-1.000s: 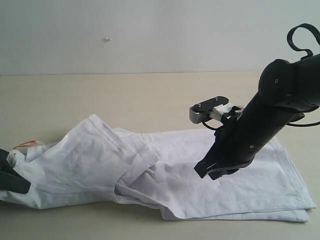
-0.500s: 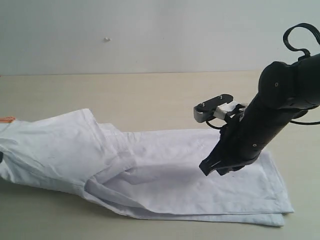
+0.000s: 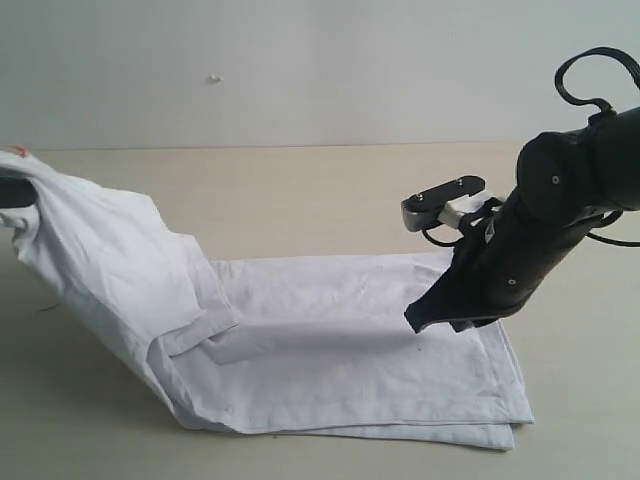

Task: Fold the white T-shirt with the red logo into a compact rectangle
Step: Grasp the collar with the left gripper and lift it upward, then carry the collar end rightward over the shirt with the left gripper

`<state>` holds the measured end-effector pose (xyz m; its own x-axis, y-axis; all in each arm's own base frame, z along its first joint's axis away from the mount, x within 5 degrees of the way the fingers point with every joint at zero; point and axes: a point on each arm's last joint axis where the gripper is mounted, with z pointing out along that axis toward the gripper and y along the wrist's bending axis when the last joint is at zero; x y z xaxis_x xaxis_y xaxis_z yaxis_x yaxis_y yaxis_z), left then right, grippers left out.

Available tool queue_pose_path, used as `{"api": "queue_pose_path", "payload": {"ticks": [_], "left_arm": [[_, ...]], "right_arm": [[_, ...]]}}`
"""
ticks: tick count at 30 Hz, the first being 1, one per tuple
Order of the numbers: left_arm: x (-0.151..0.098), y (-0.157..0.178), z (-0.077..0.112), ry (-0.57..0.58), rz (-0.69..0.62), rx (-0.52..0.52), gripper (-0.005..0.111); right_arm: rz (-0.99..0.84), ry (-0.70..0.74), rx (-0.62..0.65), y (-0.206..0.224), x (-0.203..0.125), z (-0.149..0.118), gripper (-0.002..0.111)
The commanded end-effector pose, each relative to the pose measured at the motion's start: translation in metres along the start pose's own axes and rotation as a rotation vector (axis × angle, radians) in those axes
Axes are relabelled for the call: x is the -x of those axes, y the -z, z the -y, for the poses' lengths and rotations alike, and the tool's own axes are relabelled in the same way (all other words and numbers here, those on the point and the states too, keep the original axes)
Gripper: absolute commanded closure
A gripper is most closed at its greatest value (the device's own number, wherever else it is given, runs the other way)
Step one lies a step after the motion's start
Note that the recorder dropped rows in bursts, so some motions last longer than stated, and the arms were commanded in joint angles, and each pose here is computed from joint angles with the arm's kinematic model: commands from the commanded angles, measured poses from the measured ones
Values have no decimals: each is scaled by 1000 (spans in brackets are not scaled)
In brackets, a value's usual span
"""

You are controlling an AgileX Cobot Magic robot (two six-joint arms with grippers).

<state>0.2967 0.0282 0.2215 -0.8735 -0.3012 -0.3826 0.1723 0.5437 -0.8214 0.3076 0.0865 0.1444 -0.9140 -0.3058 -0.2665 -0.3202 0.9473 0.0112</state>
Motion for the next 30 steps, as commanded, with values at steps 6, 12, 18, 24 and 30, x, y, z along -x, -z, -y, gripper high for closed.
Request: {"api": "queue_pose_path", "payload": {"ticks": [6,12,18,24,30], "left_arm": [[-23,-68,69,-172,-187,-198,106],[-48,-116,96,-235,-221,-153,106],[-72,-156,118,-333,-184,-41,106],[-96,-207,132,-305,-250,-79,106],[-129,-258,150,-317,-369,-163,67]], "right_arm": [[147,-69,-194,33,8,17,108],[219,-66,-215,59,9,18,108],[252,-74,-218,74,8,18,108],[275,-82,-215,82,7,17,108],[273,-98,-204,82,7,16,108]]}}
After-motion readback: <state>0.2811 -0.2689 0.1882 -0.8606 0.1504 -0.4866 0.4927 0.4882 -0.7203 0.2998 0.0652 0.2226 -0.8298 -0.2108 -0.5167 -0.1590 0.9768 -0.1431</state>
